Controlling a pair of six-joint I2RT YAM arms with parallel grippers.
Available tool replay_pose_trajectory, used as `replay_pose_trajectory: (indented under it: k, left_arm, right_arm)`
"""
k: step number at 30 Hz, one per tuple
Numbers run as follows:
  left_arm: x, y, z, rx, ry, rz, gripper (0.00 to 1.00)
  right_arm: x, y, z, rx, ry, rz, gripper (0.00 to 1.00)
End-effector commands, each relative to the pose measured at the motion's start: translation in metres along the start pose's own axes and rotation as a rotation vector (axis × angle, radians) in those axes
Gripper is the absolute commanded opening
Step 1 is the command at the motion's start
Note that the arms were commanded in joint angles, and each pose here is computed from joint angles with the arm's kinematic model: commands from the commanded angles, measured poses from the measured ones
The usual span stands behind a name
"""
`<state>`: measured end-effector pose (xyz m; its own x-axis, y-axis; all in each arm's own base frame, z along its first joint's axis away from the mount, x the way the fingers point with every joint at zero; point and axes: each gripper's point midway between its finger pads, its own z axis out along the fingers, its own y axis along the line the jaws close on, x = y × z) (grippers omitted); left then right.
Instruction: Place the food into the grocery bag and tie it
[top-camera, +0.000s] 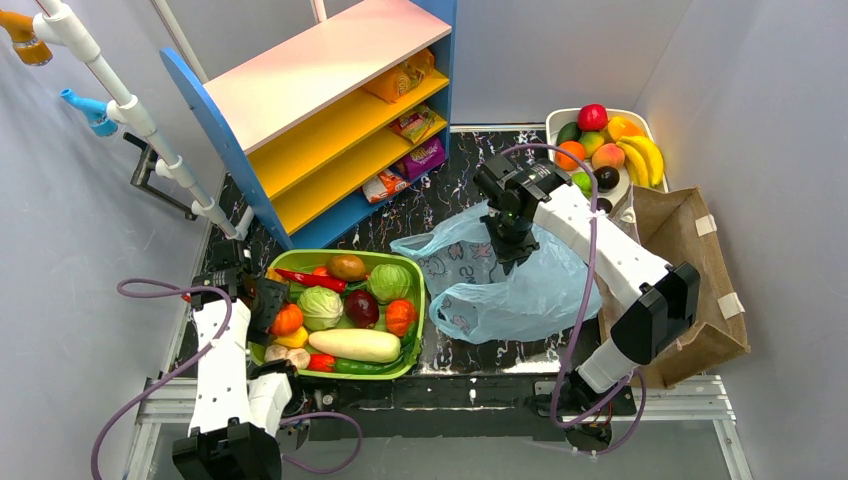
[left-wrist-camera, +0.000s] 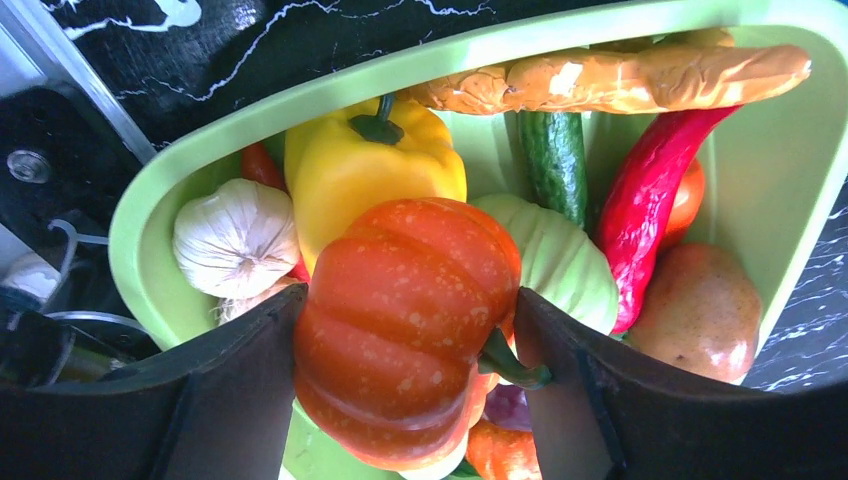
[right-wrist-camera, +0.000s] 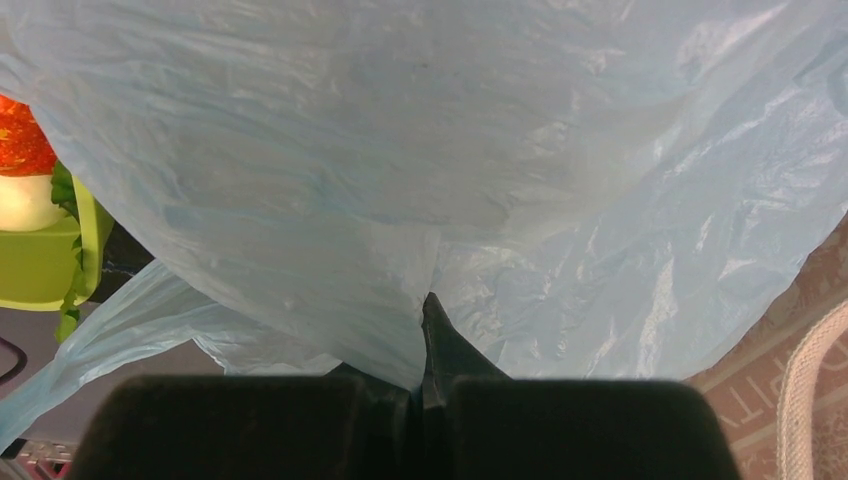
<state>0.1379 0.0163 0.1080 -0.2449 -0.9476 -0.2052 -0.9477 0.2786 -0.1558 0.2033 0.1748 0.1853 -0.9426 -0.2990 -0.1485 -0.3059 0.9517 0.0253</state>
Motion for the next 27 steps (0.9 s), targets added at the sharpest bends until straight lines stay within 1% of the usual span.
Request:
replay_pose_trajectory:
  k: [1,4,8,13,17,20,21,23,25,27]
  left_arm:
    - [-0.002,0.012,-0.006,-0.029,-0.024,0.031,0.61]
    - [-0.003,0.014,-0.013,-0.018,-0.032,0.044,0.55]
    - [-0.004,0.013,-0.024,0.021,-0.050,0.065,0.43]
    - [-0.005,0.016,-0.041,0.056,-0.077,0.076,0.38]
    - [-0.007,0.009,-0.059,0.124,-0.093,0.091,0.32]
    - [-0.005,0.004,-0.071,0.156,-0.076,0.125,0.27]
    - [-0.004,0.003,-0.075,0.158,-0.067,0.134,0.24]
    - [-0.002,-0.001,-0.083,0.176,-0.047,0.160,0.14]
    - [0.001,-0.009,-0.090,0.222,-0.021,0.185,0.07]
    - [0.005,-0.019,-0.097,0.273,0.004,0.200,0.04]
  right_arm:
    - [0.003,-0.002,-0.010,-0.012,-0.038,-0.008,0.01]
    - [0.004,-0.002,-0.012,-0.013,-0.041,-0.007,0.01]
    - [0.003,-0.003,-0.015,-0.014,-0.048,-0.004,0.01]
    - [0.002,-0.001,-0.021,-0.028,-0.065,-0.004,0.01]
    - [0.002,0.001,-0.026,-0.046,-0.079,0.000,0.01]
    - [0.002,0.003,-0.029,-0.056,-0.084,0.003,0.01]
    - [0.002,0.003,-0.029,-0.058,-0.085,0.004,0.01]
    - [0.003,0.003,-0.031,-0.060,-0.086,0.008,0.01]
    - [0.003,0.003,-0.033,-0.063,-0.092,0.014,0.01]
    - [0.003,0.003,-0.036,-0.067,-0.099,0.020,0.01]
